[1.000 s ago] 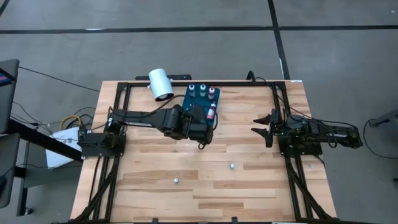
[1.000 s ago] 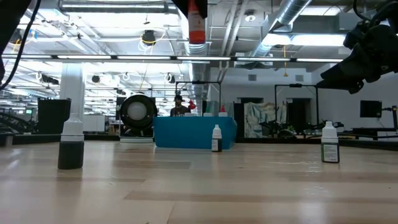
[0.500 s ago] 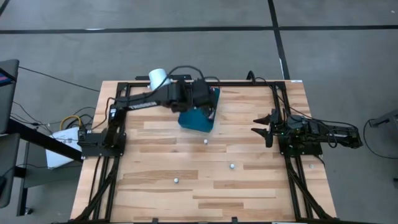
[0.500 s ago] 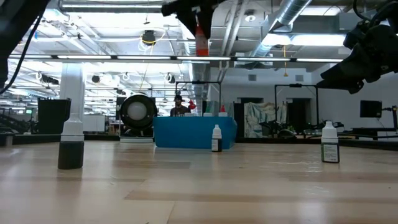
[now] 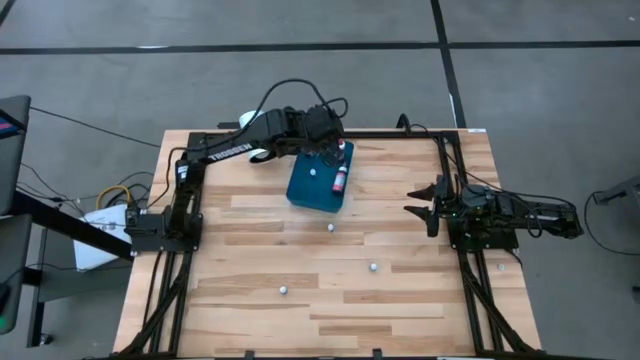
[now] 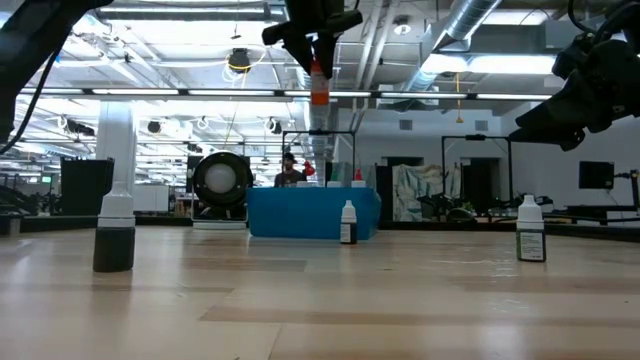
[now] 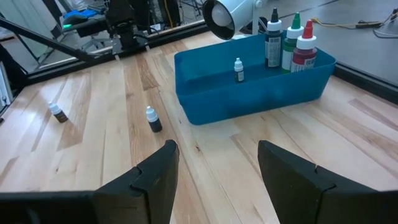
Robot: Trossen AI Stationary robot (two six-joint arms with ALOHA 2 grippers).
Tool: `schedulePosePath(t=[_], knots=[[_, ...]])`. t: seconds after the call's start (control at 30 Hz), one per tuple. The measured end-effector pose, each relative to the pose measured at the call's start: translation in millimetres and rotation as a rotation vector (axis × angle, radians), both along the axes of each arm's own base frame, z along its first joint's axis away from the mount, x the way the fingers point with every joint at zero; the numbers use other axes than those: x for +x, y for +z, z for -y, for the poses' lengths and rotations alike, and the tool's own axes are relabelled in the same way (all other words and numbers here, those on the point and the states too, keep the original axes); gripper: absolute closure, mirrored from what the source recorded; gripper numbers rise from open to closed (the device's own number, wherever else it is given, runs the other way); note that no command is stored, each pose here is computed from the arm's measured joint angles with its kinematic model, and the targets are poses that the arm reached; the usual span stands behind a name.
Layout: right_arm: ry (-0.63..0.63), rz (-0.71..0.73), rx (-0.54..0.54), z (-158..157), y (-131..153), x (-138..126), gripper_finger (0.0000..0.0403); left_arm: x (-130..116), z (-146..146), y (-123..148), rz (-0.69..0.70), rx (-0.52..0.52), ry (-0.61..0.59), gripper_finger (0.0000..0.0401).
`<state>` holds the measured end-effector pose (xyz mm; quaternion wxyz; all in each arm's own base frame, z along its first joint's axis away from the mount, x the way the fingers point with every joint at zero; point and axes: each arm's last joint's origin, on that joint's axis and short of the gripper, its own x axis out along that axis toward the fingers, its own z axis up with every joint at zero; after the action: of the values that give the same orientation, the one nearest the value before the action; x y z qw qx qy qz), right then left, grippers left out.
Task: Pick & Place food coloring
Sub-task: Put the large orange food coloring bottle into the blue bin
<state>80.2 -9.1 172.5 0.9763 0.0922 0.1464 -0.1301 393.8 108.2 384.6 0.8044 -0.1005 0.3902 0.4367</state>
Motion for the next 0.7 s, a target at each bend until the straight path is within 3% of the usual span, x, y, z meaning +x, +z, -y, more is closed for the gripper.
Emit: schedulePosePath(t=[0.4, 0.7], knots=[[0.0, 0.0, 0.0, 0, 0, 0, 0.0196, 2, -3, -7, -0.012, -0.023, -0.005, 0.0262], [0.0, 0.0, 0.0, 0, 0, 0, 0.0196, 26, -7, -56, 0.025, -0.049, -0.04, 0.0262]])
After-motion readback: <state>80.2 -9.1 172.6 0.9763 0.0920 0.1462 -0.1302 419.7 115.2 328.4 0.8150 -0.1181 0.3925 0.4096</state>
